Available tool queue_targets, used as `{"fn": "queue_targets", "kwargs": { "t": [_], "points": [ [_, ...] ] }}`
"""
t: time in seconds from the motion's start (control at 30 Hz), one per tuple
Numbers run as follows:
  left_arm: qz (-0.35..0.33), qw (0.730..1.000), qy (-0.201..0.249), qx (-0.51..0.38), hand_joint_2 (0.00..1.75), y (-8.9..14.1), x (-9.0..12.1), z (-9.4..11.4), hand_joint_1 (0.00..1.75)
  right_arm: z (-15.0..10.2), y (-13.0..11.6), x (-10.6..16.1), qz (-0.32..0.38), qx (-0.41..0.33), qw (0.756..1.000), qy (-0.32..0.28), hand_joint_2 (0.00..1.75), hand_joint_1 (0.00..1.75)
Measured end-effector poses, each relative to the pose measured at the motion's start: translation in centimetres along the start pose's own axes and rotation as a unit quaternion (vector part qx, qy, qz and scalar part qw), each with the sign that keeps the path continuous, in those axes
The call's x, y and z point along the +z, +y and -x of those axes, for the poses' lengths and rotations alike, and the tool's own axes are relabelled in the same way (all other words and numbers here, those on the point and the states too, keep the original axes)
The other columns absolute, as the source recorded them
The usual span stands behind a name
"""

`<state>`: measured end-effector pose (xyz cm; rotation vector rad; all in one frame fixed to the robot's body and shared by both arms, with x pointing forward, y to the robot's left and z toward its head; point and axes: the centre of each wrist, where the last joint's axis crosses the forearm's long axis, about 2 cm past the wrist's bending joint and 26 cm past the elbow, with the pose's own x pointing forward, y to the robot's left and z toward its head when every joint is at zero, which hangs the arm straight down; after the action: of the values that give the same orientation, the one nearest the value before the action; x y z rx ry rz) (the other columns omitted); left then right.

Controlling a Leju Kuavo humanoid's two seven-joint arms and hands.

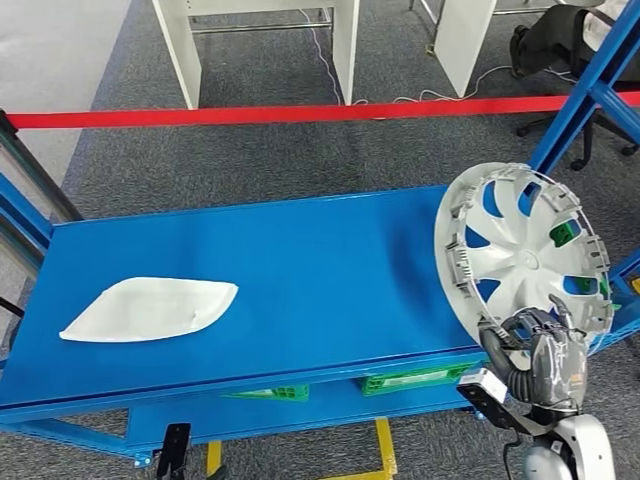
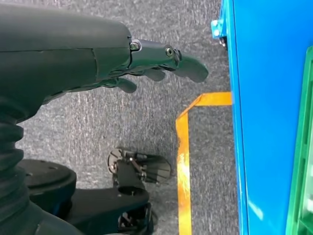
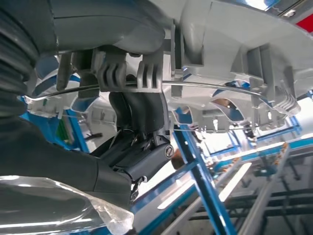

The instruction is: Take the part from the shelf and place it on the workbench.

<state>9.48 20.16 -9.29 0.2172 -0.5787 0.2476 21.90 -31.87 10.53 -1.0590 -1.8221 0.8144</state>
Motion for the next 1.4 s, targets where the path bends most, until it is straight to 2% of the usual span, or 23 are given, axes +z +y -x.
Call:
{"fn": "queue_targets", "kwargs": {
  "t": [0.63, 1.17, 1.4],
  "points": [
    [0.004, 1.000, -0.001, 0.003, 1.75, -0.2, 0.0, -0.1, 0.00, -0.7, 0.1, 0.1, -0.004, -0.008, 1.000, -0.006, 1.75, 1.75],
    [0.014, 1.000, 0.008, 0.014, 1.75, -0.4, 0.1, -0.2, 0.00, -2.2, -0.6, -1.1, -0.060, -0.139, 0.987, -0.055, 1.75, 1.75],
    [0.016, 1.000, 0.012, 0.014, 1.75, -0.7, 0.2, -0.1, 0.00, -2.4, -0.4, -2.0, -0.080, -0.161, 0.981, -0.069, 1.75, 1.75]
  ]
}}
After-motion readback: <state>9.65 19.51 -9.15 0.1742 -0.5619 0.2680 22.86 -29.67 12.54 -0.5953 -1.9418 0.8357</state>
